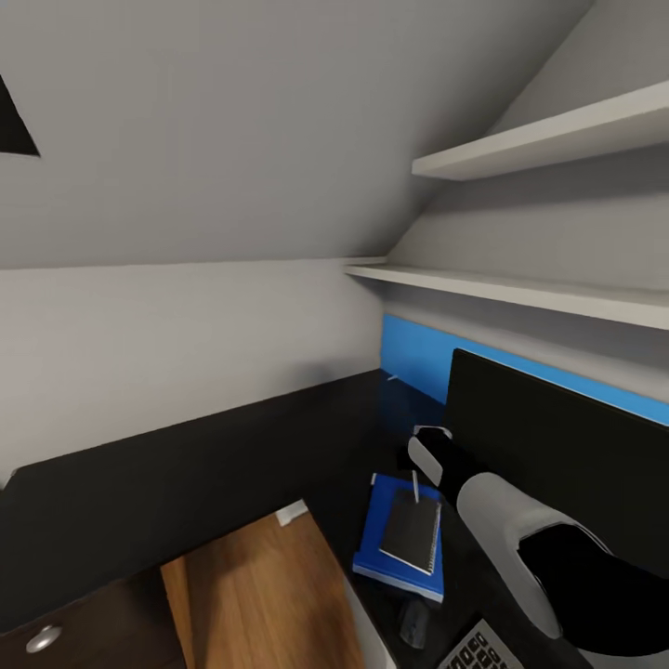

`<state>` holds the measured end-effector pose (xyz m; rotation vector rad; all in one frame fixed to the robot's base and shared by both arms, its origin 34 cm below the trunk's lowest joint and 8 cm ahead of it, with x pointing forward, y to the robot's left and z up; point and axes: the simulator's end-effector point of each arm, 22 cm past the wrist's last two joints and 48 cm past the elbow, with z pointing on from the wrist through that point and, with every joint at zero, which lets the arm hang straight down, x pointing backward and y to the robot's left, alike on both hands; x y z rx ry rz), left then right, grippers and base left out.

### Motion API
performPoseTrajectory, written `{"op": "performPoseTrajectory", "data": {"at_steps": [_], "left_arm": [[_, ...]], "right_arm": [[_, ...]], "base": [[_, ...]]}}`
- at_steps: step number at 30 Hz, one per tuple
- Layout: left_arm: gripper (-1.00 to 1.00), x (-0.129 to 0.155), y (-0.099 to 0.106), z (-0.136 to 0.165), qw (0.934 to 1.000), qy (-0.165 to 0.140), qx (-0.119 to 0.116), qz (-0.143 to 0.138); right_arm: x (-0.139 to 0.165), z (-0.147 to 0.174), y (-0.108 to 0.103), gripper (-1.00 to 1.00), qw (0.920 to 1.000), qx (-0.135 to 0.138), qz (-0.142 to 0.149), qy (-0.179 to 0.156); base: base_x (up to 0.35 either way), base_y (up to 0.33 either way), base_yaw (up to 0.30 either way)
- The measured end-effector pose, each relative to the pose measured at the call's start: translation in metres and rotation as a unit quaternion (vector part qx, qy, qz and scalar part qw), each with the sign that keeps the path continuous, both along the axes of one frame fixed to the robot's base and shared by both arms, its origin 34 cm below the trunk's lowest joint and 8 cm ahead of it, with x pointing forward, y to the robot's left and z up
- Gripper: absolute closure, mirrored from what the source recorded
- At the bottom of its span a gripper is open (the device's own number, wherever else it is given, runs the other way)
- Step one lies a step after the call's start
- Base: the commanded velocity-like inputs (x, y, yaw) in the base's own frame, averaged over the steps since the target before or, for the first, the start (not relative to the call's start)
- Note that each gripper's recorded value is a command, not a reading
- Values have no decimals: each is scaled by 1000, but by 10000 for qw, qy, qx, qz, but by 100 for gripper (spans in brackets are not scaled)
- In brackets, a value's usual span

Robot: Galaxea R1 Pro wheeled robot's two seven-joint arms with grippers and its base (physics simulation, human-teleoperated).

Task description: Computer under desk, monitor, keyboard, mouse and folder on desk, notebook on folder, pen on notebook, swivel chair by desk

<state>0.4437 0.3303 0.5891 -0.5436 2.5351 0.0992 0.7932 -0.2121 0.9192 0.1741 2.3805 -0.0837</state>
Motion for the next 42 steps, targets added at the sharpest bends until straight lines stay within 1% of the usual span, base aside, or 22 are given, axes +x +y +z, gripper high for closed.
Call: {"op": "performPoseTrajectory", "data": {"at_steps": [4, 7, 8, 10, 11, 18, 22, 24, 28, 34, 42], "left_arm": [[-100, 1, 3, 1, 10000, -22, -16, 84], [-100, 1, 7, 2, 9998, -39, -39, 205], [-100, 2, 10, 2, 9994, -61, -76, 329], [-100, 2, 10, 3, 9993, -67, -94, 361], [-100, 2, 10, 3, 9992, -72, -109, 389], [-100, 2, 11, 3, 9990, -75, -112, 417], [-100, 2, 11, 3, 9990, -75, -113, 423], [-100, 2, 11, 3, 9990, -75, -113, 423], [-100, 2, 12, 3, 9990, -76, -111, 429], [-100, 2, 13, 3, 9990, -77, -106, 434], [-100, 2, 12, 3, 9990, -76, -110, 432]], "right_arm": [[0, 1, 0, 100, 10000, -7, 1, -14], [0, 1, 0, 100, 10000, -16, 1, -18], [-2, -3, 0, 100, 10000, -12, 7, 26], [-5, -7, 1, 100, 10000, -16, 12, 81], [-11, -17, 6, 100, 9998, -11, 30, 201], [-18, -28, 10, 100, 9995, -9, 57, 324], [-28, -47, 11, 100, 9992, 5, 51, 397], [-29, -49, 11, 100, 9992, 3, 52, 394], [-28, -50, 12, 100, 9994, 33, 54, 337], [-23, -48, 15, 100, 9997, 151, 103, 161], [-23, -48, 12, 100, 9997, 144, 93, 144]], "base": [[0, 0, -90], [0, 0, -25], [0, 0, -7], [0, 0, -4], [0, 0, -2], [0, 0, 0], [0, 0, 0], [0, 0, 0], [0, 0, 0], [0, 0, 0], [0, 0, 0]]}}
